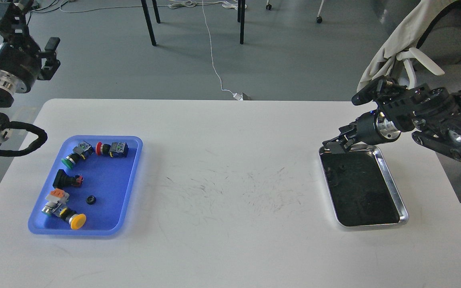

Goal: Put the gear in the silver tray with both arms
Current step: 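Open the right gripper and withdraw it away from the silver tray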

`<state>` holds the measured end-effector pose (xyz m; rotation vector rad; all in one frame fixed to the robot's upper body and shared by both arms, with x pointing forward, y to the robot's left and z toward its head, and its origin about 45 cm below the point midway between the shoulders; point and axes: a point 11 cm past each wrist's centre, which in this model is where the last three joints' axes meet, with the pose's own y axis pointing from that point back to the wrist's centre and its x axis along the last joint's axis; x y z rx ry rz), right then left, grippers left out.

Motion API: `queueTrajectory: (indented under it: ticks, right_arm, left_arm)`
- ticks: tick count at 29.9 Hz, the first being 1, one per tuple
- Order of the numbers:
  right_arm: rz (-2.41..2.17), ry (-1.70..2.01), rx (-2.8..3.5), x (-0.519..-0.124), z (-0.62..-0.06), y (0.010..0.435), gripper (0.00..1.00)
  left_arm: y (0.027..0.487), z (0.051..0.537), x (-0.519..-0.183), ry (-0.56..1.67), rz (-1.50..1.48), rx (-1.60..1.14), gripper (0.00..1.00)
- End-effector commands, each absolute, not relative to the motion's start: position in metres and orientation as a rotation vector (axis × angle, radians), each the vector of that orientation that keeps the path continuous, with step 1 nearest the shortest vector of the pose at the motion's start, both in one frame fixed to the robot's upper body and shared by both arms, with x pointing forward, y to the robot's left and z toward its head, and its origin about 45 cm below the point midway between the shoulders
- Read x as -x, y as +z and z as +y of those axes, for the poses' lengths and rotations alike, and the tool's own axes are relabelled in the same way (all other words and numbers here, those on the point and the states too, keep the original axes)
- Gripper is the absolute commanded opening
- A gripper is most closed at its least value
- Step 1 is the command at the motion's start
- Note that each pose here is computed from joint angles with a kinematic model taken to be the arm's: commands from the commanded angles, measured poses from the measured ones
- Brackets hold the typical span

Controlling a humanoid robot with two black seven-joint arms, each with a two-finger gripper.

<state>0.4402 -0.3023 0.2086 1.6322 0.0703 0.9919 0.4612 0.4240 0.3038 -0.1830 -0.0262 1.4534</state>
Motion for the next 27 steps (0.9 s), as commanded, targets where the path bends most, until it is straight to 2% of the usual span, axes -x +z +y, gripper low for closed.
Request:
queueTrajectory:
  ticks: [1,8,12,18,27]
  right_arm:
    - [-0.069,0.997,-1.693,-0.449,-0.306,0.229,0.75]
    - [-0.400,0.930,-1.843,-0.458,-0.326,0.259,0.80]
    - [-0.597,0.860,-1.924,-0.459,-0.341,0.269,0.82]
    - [-0.935,0.745,-2.062,-0.461,-0.363,0.287,0.82]
    - [-1.160,0.657,-2.107,-0.450,-0.393,0.288,0.82]
  left_arm:
    - [0.306,0.416,-0.451,1.380,-0.040,0.109,0.99]
    - [0.296,0.401,-0.437,1.299,-0.018,0.050,0.99]
    - [0.273,0.399,-0.426,1.278,0.012,-0.030,0.99]
    - [0.254,0.421,-0.404,1.253,-0.014,-0.198,0.99]
    - [0.218,0.432,-0.357,1.098,-0.070,-0.472,0.98]
